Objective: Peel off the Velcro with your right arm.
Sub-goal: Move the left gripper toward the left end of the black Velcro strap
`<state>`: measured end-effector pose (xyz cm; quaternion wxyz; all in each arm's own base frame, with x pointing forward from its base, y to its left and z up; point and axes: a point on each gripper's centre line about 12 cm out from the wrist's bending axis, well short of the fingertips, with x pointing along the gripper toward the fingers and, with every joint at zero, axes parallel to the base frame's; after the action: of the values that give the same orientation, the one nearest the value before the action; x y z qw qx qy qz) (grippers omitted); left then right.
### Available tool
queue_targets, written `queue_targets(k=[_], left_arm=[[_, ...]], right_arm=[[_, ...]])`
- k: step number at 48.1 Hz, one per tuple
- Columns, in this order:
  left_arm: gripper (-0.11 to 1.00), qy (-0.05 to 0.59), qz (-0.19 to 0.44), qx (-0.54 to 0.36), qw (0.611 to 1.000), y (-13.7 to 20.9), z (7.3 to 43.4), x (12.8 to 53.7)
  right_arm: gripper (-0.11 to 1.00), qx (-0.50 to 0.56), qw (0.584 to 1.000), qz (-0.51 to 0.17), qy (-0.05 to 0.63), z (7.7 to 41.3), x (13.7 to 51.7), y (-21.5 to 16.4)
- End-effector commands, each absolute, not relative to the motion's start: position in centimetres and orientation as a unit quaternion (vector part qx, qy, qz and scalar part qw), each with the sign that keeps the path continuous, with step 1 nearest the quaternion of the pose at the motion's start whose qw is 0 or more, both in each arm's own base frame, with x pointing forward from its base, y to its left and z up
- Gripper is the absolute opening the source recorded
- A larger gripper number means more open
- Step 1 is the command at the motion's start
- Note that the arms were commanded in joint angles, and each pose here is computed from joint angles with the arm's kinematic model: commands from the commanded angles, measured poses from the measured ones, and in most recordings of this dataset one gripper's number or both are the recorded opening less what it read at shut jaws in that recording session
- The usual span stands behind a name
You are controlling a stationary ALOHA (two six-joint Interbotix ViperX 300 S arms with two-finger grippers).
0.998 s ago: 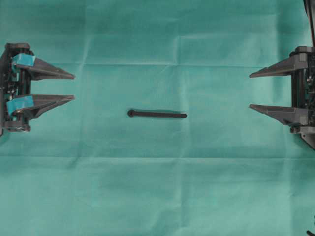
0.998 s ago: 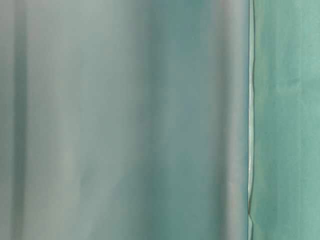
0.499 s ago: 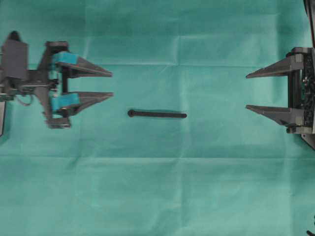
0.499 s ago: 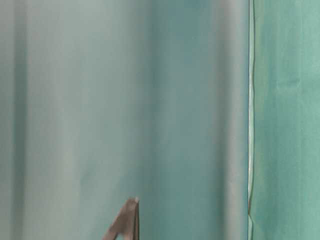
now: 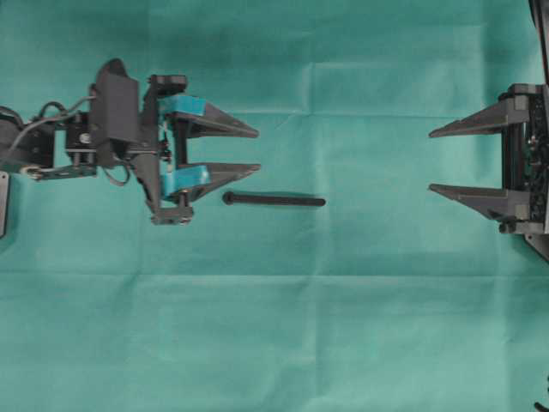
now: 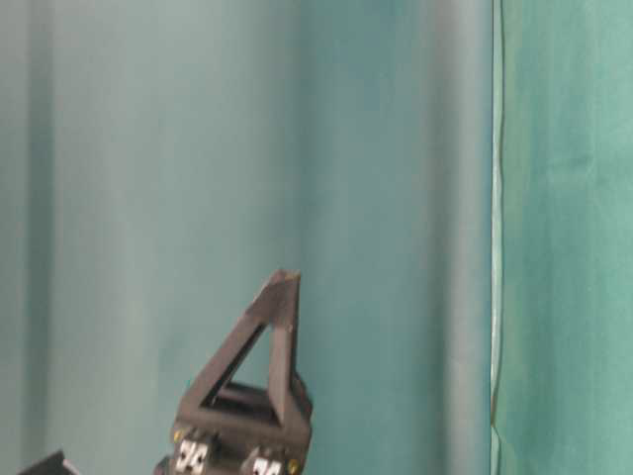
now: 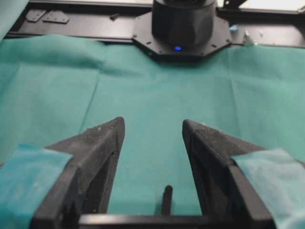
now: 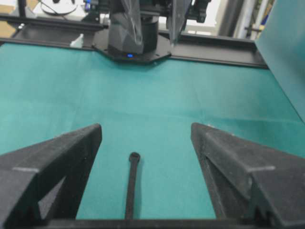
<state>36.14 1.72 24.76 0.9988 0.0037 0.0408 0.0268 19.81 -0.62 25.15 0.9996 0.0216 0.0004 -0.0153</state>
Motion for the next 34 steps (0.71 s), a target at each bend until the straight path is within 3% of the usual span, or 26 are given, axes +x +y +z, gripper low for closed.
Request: queue_targets(k=[1,34], left_arm=[[0.53,0.028,0.028,0.003,0.999,1.8,25.9,37.0],[0.53,0.276,0.021,-0.003,0.961,1.9,23.2,39.4]], right_arm=[[0.50,0.021,1.000,-0.016,-0.009,25.6,19.9,-0.6],[0.50,0.021,1.000,-0.016,-0.007,25.4,19.8,-0.6]])
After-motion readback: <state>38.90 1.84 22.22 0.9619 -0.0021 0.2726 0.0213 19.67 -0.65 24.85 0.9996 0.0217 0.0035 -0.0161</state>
